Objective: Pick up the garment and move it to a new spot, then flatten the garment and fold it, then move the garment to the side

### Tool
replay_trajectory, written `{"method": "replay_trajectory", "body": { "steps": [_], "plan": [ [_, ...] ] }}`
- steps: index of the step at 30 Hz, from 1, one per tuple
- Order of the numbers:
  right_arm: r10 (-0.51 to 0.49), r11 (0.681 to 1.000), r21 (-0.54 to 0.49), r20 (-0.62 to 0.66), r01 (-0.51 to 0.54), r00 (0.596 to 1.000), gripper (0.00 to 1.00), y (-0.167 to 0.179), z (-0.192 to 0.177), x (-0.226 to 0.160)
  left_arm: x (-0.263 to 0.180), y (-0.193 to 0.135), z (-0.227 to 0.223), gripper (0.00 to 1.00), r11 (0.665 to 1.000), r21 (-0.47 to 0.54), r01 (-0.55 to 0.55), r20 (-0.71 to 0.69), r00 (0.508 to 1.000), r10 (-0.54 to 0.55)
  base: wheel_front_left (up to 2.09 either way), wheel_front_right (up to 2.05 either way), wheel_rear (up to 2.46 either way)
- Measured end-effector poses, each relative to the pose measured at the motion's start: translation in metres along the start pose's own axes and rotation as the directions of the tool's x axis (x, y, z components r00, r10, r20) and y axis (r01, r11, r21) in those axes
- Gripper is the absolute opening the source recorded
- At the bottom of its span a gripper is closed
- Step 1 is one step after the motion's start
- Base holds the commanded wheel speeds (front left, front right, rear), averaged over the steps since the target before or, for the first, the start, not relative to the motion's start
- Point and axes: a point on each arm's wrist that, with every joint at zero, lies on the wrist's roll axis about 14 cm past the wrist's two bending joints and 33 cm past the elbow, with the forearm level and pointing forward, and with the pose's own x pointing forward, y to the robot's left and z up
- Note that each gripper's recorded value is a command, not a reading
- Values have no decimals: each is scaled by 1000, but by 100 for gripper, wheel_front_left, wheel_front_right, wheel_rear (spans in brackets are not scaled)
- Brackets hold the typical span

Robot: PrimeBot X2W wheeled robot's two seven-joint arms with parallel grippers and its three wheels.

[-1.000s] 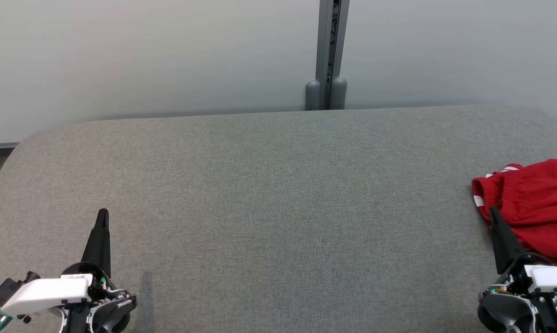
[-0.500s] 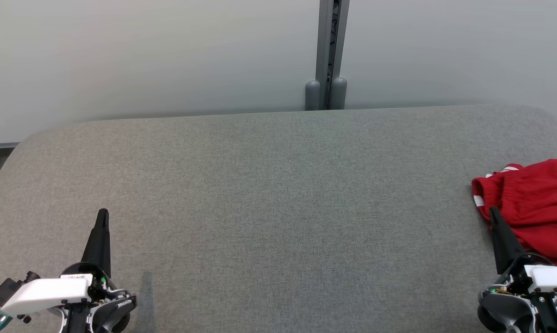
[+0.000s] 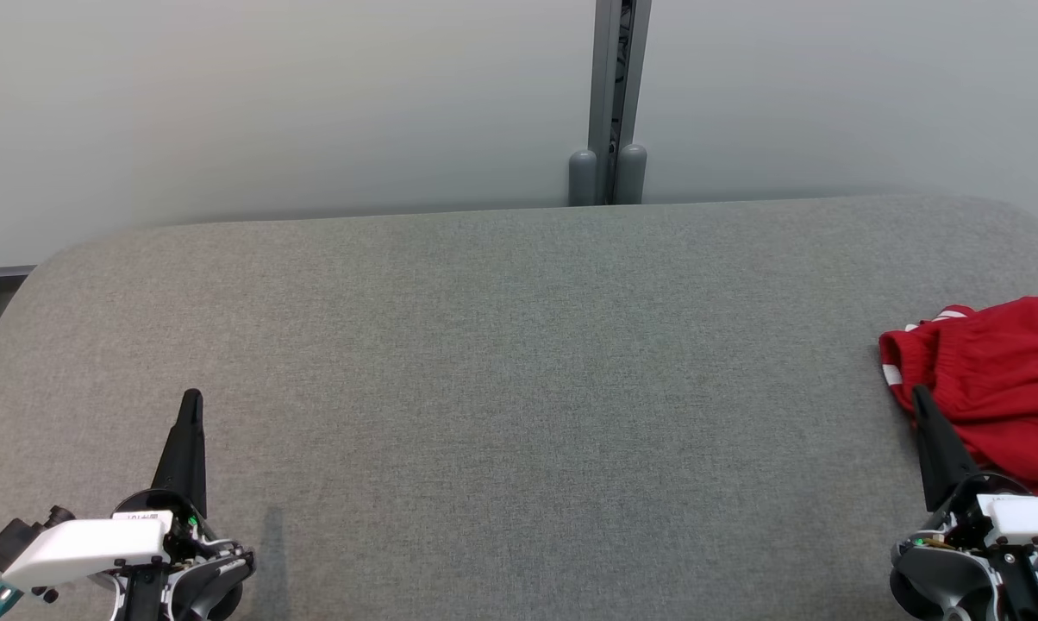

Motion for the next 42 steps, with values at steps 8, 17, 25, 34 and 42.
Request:
{"method": "replay_trajectory", "body": {
  "steps": [8,17,25,34,42],
  "plan": [
    [0,1000,0,0,0,1000,0,0,0,0,0,0,0,0,1000,0,0,0,1000,0,0,0,0],
    [0,1000,0,0,0,1000,0,0,0,0,0,0,0,0,1000,0,0,0,1000,0,0,0,0],
    [0,1000,0,0,0,1000,0,0,0,0,0,0,0,0,1000,0,0,0,1000,0,0,0,0],
    [0,1000,0,0,0,1000,0,0,0,0,0,0,0,0,1000,0,0,0,1000,0,0,0,0],
    [0,1000,0,0,0,1000,0,0,0,0,0,0,0,0,1000,0,0,0,1000,0,0,0,0]
  ]
}}
